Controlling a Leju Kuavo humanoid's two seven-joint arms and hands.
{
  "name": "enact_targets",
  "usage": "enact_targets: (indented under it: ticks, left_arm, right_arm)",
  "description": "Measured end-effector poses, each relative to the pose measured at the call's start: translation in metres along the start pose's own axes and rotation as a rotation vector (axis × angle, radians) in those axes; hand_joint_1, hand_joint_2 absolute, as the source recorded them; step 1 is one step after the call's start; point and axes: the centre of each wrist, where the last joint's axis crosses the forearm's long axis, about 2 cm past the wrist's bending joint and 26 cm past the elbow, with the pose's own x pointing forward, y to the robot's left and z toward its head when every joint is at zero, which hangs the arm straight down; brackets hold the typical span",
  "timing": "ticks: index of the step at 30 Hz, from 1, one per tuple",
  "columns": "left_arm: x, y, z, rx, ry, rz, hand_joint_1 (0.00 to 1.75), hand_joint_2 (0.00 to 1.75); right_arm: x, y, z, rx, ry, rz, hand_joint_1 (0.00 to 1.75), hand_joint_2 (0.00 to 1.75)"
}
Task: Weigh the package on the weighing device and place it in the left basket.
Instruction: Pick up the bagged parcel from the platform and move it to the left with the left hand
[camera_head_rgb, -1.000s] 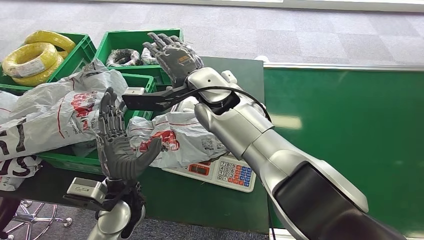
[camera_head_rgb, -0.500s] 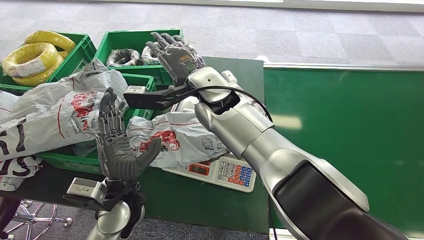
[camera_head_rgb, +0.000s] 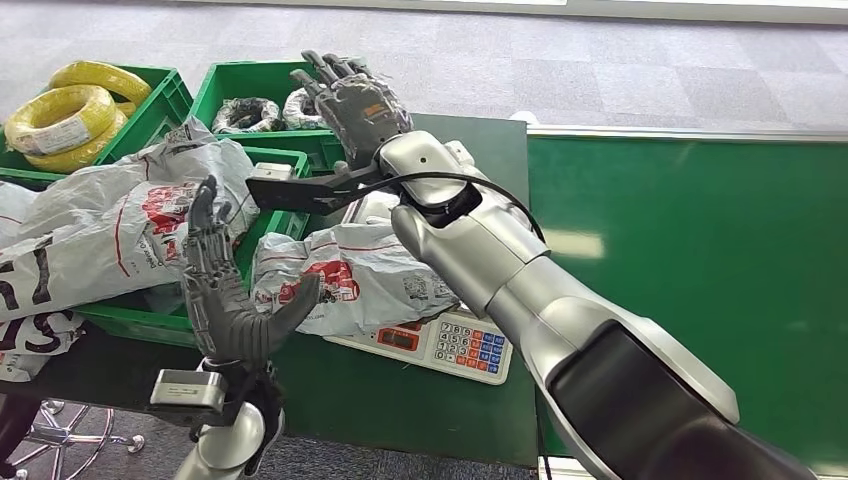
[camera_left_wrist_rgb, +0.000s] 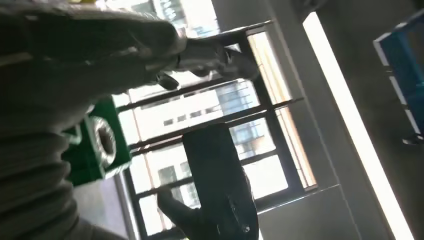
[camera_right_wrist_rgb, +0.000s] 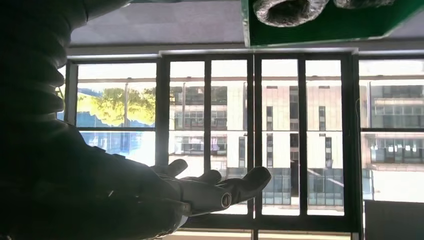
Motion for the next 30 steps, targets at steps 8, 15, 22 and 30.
enact_targets:
  ticks: [8, 15, 22, 30]
  left_arm:
    - [-0.041, 0.021, -0.099, -0.386, -0.225, -0.813, 0.00, 1.75]
    - [-0.081, 0.000, -0.161, -0.521, -0.176, -1.075, 0.00, 1.75]
    - [-0.096, -0.010, -0.155, -0.584, -0.113, -1.058, 0.00, 1.75]
    - [-0.103, -0.015, -0.145, -0.640, -0.076, -1.058, 0.00, 1.75]
  right_arm:
    - [-0.013, 0.036, 0.049, -0.563, -0.278, -0.521, 0.00, 1.75]
    - [0.011, 0.029, 0.173, -1.098, -0.467, -0.572, 0.00, 1.75]
    - [0.032, 0.006, 0.222, -1.199, -0.569, -0.506, 0.00, 1.75]
    - [0.037, 0.001, 0.238, -1.225, -0.592, -0.495, 0.00, 1.75]
